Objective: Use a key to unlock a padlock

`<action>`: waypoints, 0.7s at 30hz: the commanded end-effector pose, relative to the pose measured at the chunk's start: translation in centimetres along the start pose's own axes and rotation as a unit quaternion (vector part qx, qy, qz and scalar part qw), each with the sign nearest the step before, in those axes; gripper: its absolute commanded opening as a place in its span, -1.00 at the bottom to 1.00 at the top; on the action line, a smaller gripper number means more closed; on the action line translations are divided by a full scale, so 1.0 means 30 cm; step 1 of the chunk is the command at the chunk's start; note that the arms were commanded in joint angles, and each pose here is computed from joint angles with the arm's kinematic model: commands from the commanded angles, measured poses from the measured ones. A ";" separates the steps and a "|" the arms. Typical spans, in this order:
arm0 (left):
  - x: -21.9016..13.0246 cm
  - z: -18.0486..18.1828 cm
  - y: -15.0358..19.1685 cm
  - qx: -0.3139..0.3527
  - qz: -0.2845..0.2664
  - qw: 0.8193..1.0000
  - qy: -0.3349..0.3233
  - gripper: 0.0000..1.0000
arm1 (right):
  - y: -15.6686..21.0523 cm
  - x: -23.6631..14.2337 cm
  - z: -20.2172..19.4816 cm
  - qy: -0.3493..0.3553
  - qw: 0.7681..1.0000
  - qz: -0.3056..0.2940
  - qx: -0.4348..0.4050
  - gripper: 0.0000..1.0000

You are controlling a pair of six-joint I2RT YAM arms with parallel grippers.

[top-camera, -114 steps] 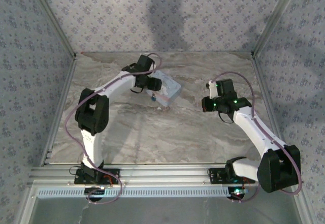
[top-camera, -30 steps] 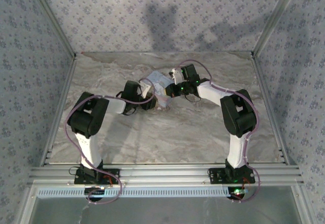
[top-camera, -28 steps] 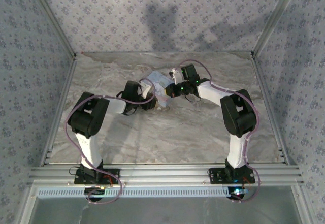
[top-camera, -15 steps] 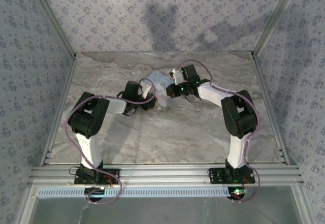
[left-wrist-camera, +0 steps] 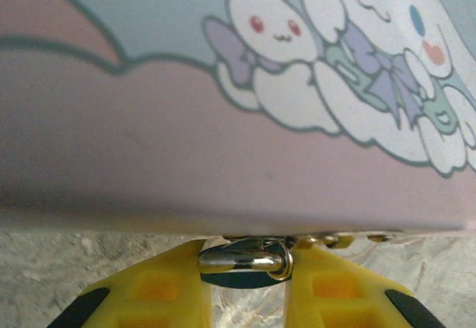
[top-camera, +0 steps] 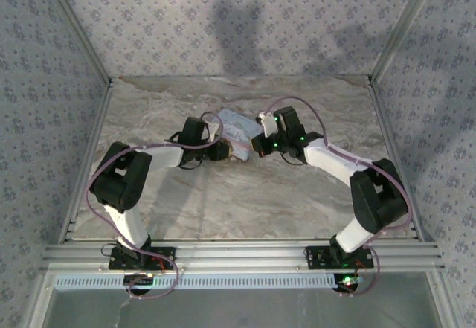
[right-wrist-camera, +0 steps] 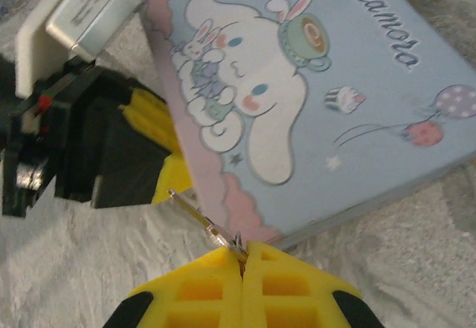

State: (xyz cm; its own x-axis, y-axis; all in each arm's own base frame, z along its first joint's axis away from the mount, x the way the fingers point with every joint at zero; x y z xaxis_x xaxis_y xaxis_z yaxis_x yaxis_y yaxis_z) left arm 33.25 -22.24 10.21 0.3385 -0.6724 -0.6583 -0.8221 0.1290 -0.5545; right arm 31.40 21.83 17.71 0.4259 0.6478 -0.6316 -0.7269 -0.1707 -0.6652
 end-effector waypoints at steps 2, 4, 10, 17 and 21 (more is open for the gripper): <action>-0.039 -0.100 -0.058 -0.031 0.003 0.999 0.036 -0.51 | 0.052 -0.016 0.038 0.010 0.999 -0.008 -0.035 -1.00; -0.040 -0.122 -0.064 -0.034 0.010 0.999 0.039 -0.52 | 0.083 -0.007 0.057 0.005 0.999 -0.001 -0.041 -1.00; -0.048 -0.173 -0.082 -0.053 0.016 0.997 0.047 -0.52 | 0.168 0.046 0.077 0.014 0.998 0.019 -0.052 -1.00; -0.064 -0.195 -0.092 -0.090 0.028 0.994 0.048 -0.57 | 0.208 0.101 0.049 0.035 0.997 0.042 -0.054 -1.00; -0.068 -0.204 -0.093 -0.101 0.029 0.993 0.051 -0.57 | 0.216 0.126 0.030 0.050 0.996 0.050 -0.045 -1.00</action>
State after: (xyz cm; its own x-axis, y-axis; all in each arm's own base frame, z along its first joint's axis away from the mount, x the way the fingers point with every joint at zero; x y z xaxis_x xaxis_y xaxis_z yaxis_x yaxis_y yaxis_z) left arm 32.07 -24.96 13.26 0.2419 -0.6930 -0.6791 -0.9244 0.0482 -0.3785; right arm 27.29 23.61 11.79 0.3869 0.5718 -0.7234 -0.7245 -0.2968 -0.6221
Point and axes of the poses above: each hand's point on the last joint's axis, 136 mm out from that joint toward the fingers, its own x axis out along the fingers, its own z axis along the line the jaws close on, y = z × x, the point moved 7 cm from there along -x, back along the fingers, and after that the axes turned 5 degrees about x, right-handed, at the moved point
